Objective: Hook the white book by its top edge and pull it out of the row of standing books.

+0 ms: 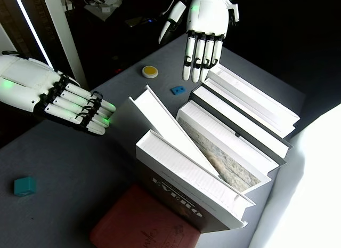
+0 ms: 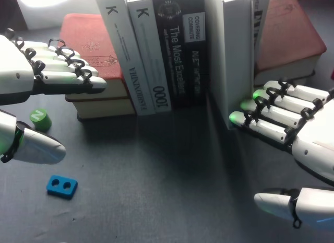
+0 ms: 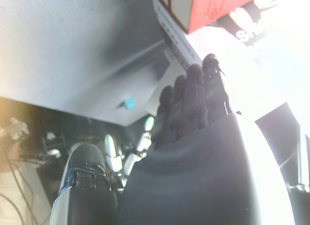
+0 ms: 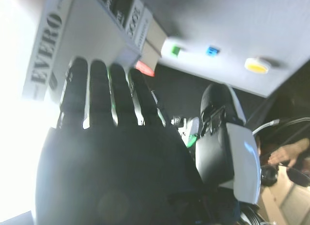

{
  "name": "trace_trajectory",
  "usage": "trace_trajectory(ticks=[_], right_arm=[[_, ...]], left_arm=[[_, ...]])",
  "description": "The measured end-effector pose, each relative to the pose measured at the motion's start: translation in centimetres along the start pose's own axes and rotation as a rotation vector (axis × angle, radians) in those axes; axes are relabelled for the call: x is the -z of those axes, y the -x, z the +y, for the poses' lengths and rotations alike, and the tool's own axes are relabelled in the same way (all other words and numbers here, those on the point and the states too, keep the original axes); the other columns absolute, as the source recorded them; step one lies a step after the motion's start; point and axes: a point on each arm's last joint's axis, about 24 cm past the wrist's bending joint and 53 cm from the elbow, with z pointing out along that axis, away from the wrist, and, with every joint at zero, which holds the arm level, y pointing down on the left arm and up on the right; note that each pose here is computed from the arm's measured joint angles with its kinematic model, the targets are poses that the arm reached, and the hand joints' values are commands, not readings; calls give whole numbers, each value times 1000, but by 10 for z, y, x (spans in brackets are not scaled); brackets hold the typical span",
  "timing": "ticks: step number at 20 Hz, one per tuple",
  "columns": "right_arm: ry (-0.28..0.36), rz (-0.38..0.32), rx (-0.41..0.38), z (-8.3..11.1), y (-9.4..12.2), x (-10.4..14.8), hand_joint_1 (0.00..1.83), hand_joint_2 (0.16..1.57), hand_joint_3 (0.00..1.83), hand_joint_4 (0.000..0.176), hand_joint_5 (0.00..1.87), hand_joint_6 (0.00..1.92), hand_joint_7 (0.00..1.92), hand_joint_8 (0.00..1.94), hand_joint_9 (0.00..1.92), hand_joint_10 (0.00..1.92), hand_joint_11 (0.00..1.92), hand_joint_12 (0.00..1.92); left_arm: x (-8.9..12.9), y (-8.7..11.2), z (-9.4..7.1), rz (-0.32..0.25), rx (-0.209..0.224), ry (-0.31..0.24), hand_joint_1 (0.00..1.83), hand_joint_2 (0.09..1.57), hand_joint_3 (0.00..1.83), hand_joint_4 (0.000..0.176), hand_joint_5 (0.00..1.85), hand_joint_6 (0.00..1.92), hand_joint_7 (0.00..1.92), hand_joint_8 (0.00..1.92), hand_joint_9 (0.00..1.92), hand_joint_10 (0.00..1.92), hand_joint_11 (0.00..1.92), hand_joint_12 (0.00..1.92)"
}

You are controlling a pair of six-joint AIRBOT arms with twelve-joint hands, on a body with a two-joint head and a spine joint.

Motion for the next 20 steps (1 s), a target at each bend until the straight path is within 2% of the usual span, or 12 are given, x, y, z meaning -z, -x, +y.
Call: trace_trajectory(ticks=[4, 12, 17, 20], right_arm=[[-44, 72, -30, -20, -18, -4, 0, 1218, 0, 0, 6, 0, 4, 0, 0, 0, 0, 0], [-38, 142, -35, -16, -40, 2, 0, 1212, 0, 0, 0, 0, 0, 0, 0, 0, 0, 0], [-19, 132, -20, 2, -36, 16, 0, 1216, 0, 0, 0, 0, 0, 0, 0, 0, 0, 0], [-42, 101, -29, -4, -24, 21, 0, 1219, 1, 0, 0, 0, 4, 1, 0, 0, 2, 1]], left_arm=[[0, 0, 0, 0, -1, 0, 0, 1173, 0, 0, 0, 0, 0, 0, 0, 0, 0, 0], [0, 0, 0, 0, -1, 0, 0, 1176, 0, 0, 1, 0, 0, 0, 0, 0, 0, 0], [0, 0, 0, 0, 0, 0, 0, 1178, 1, 0, 0, 0, 0, 0, 0, 0, 0, 0], [0, 0, 0, 0, 0, 0, 0, 1174, 0, 0, 0, 0, 0, 0, 0, 0, 0, 0]])
